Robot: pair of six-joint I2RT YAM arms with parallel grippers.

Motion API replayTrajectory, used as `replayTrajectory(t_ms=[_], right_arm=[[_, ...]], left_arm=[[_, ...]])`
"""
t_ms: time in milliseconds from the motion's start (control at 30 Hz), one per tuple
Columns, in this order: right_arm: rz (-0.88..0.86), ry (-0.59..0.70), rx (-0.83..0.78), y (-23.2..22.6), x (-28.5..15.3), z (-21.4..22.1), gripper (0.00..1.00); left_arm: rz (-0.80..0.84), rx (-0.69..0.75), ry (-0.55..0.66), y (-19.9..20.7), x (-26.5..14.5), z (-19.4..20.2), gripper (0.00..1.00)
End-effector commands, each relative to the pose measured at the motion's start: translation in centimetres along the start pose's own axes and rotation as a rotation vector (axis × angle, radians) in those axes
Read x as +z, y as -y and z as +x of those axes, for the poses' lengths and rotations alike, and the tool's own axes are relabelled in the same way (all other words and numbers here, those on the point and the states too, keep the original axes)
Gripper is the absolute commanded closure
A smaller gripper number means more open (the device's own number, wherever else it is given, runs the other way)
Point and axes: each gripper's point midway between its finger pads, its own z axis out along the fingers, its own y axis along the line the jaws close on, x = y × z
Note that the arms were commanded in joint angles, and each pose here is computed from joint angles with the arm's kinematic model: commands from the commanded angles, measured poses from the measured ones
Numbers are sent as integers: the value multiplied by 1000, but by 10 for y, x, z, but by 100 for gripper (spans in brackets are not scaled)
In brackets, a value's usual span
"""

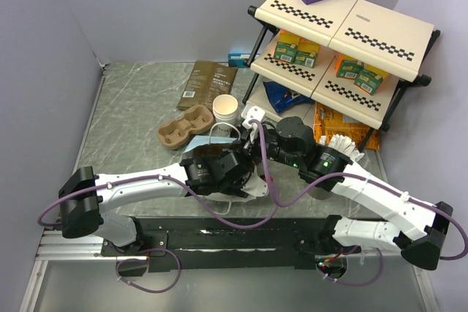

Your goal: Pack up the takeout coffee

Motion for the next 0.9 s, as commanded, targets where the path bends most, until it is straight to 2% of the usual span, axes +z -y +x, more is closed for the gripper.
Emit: replayTrajectory(t_ms=[0, 167, 367, 867], right_arm=[[-56, 76, 79, -13, 3, -29, 100], [-5, 45, 176, 9, 6, -21, 100], [35, 53, 180, 25, 6, -22, 100], [-39, 45, 186, 12, 5, -22, 100]], left_arm=[[47, 21, 47, 1, 2, -17, 99], [53, -5, 51, 5, 1, -15, 99], [51, -23, 43, 11, -1, -7, 99], [63, 50, -14, 9, 15, -4, 99]])
